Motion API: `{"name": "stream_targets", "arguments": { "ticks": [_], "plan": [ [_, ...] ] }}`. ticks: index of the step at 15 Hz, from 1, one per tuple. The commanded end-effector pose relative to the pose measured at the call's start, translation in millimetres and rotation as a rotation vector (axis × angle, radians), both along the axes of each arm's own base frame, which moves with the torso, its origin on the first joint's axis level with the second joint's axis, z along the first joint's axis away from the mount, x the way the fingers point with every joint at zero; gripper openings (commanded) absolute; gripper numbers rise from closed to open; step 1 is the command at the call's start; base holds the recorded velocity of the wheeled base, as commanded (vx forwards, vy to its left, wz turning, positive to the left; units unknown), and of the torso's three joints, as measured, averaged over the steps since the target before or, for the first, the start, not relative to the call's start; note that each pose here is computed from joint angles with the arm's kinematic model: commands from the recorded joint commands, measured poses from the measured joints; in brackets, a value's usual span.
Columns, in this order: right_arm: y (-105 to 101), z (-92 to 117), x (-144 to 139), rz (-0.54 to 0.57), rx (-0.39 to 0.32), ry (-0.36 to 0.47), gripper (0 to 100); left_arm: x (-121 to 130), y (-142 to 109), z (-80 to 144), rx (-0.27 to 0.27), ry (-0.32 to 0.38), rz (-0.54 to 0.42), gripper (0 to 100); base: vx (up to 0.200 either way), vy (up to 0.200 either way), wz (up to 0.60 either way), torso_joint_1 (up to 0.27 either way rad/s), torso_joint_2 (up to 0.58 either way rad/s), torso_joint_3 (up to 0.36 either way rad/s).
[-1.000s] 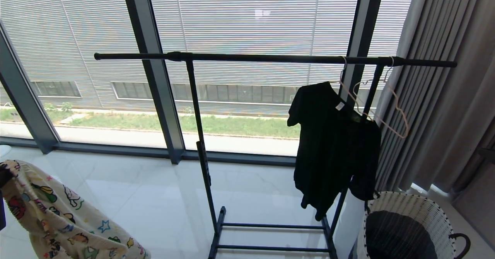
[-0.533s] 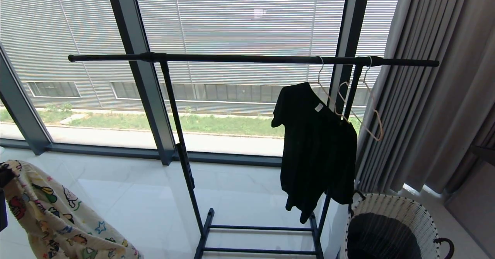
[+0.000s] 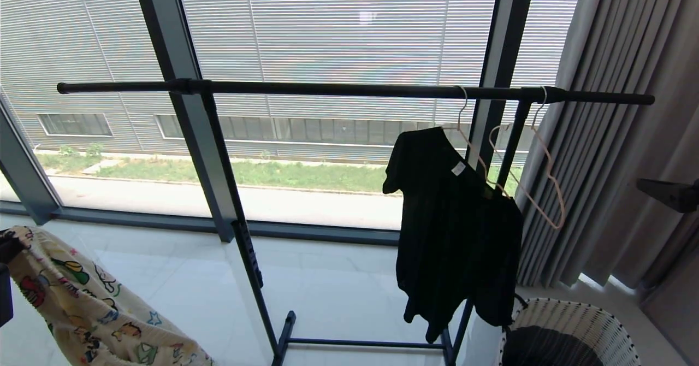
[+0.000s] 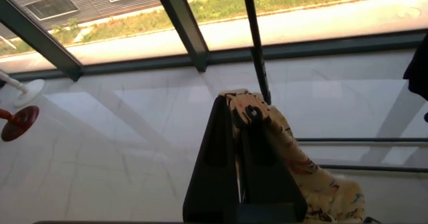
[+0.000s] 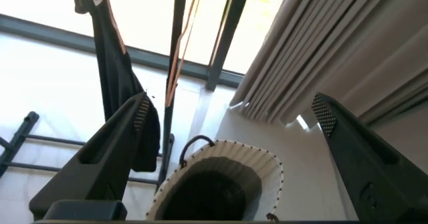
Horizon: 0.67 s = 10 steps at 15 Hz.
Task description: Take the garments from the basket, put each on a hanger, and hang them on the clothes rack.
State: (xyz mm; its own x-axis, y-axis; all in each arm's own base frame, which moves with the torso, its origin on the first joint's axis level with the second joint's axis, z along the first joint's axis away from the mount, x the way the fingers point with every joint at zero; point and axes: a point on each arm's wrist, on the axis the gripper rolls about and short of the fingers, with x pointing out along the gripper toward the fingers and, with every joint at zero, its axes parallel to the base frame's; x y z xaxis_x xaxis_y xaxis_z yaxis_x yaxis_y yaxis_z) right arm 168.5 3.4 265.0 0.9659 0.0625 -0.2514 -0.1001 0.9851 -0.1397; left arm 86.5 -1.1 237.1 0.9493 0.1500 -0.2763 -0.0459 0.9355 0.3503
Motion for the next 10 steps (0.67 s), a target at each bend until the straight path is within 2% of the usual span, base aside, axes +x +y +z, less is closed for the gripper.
{"name": "stream_targets", "arguments": {
  "ticks": [1,4,8,10],
  "plan": [
    [0,-5,12,-0.006,-0.001,0.037,100,1,0,0,0.000,0.002,0.001,0,0.200,0.000,0.00,-0.002,0.01,0.002],
    [0,-17,27,-0.024,-0.003,0.102,100,2,0,1,0.000,0.002,0.002,0,0.200,0.000,0.00,0.007,0.00,0.002],
    [2,-31,60,-0.039,0.055,0.183,100,4,0,0,0.001,0.011,0.004,0,0.200,0.000,0.00,0.002,0.00,0.006],
    [6,-32,72,-0.036,0.082,0.196,100,4,0,-1,0.001,0.014,0.002,0,0.000,0.000,0.00,0.000,0.00,0.000]
  ]
}}
